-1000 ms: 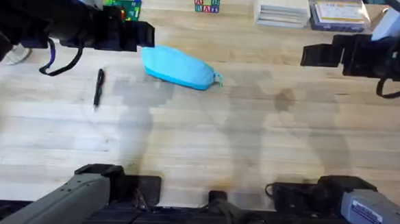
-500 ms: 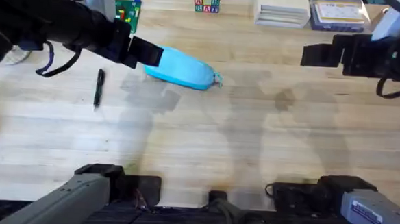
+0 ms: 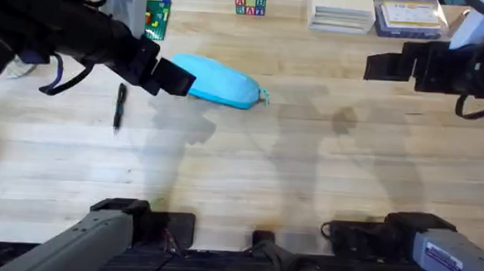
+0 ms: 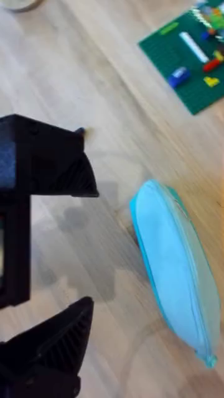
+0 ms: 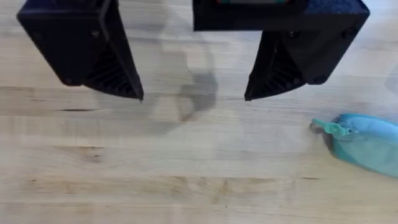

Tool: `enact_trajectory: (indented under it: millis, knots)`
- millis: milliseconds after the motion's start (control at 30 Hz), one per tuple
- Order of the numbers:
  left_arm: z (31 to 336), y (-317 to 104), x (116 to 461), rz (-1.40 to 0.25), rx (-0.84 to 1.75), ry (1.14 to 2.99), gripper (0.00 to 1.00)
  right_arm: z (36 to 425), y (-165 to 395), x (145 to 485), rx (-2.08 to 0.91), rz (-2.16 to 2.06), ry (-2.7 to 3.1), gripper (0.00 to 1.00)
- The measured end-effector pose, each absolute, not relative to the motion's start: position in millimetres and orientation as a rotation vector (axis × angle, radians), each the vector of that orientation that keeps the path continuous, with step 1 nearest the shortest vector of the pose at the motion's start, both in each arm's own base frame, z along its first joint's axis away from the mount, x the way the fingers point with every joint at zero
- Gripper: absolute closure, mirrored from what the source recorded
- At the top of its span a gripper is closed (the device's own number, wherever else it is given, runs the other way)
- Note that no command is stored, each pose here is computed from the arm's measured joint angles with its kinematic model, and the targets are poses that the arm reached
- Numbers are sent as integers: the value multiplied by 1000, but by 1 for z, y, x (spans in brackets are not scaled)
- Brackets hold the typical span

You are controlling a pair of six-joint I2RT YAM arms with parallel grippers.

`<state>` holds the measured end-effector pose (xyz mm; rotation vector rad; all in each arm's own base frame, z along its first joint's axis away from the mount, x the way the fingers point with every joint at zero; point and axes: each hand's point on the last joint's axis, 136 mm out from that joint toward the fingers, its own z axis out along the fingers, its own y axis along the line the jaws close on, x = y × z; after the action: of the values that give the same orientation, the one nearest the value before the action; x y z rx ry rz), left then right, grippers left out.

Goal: Unzip the bag, pick up the pens from the table one at a time and place them inside, then zip the bag closed.

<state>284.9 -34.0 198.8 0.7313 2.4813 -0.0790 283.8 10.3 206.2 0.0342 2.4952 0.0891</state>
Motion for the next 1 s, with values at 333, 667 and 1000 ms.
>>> enact_trajectory:
  millis: [333, 667, 1000]
  knots:
    - [205, -41, 275, -235, 979, 2325, 10, 206, 10, 284, 34, 89, 2496, 4]
    - [215, -36, 269, -310, 1098, 2159, 10, 206, 10, 284, 34, 89, 2495, 4]
    - [225, -42, 269, -462, 1258, 2120, 10, 206, 11, 284, 33, 91, 2495, 4]
